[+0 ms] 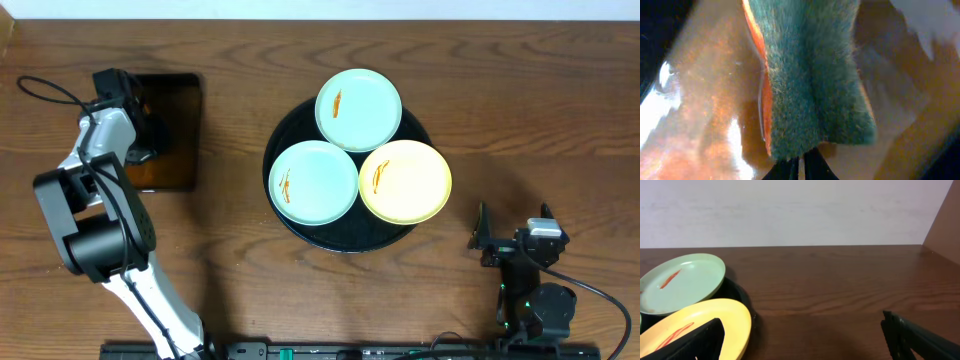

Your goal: Clean dirty plates on tray and stack at the side

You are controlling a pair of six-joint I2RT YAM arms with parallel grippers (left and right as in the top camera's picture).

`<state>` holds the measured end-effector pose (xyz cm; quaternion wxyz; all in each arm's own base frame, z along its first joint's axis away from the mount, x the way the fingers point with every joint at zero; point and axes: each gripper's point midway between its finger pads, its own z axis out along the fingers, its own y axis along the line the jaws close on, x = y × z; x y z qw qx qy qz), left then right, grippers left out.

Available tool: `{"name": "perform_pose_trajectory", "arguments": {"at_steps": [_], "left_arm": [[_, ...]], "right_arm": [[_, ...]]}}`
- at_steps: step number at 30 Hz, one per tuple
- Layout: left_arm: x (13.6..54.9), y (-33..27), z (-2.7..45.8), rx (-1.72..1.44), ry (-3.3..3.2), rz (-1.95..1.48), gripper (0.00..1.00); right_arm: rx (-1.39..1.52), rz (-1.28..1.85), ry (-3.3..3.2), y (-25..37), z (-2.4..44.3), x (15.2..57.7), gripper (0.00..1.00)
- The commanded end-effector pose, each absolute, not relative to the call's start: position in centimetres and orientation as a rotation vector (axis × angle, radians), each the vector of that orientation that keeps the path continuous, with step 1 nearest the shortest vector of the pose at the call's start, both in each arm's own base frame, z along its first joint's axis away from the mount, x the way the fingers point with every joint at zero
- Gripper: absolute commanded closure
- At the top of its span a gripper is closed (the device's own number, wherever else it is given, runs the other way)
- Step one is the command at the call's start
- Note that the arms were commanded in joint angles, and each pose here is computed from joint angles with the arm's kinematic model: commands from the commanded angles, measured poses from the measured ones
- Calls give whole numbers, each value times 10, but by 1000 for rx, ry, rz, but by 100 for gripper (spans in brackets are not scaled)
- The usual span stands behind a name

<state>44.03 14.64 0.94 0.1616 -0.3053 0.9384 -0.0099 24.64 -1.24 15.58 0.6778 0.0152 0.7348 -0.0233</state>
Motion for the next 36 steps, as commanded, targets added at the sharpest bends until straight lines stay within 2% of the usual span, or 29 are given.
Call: {"name": "perform_pose_trajectory", "arguments": {"at_steps": [1, 3, 7, 11, 17, 20, 24, 26, 27, 30, 33, 36], "left_arm": [[458, 152, 69, -823, 2527, -25, 93], [464, 154, 86, -806, 2475, -23, 92], [471, 156, 80, -801, 2460, -22, 93], [472, 157, 37, -822, 2521, -25, 93], [454, 150, -27, -872, 2667, -28, 92], [456, 151, -18, -866, 2652, -28, 92], [464, 154, 22, -838, 2572, -26, 92], [473, 157, 59, -810, 2487, -24, 92], [477, 158, 73, -797, 2450, -23, 89], [486, 161, 92, -774, 2382, -21, 56], [489, 163, 84, -775, 2383, -20, 45], [494, 165, 68, -780, 2390, -19, 40]], "right_arm": [[15, -52, 1653, -9, 155, 246, 1], [15, -52, 1653, -9, 155, 246, 1], [15, -52, 1653, -9, 155, 246, 1], [15, -52, 1653, -9, 155, 246, 1], [15, -52, 1653, -9, 155, 246, 1], [15, -52, 1653, -9, 155, 246, 1], [15, -52, 1653, -9, 155, 246, 1], [15, -52, 1653, -9, 155, 246, 1], [15, -52, 1653, -9, 155, 246, 1], [15, -52, 1653, -9, 155, 246, 1], [15, -52, 1653, -9, 155, 246, 1], [15, -52, 1653, -9, 155, 246, 1]]}}
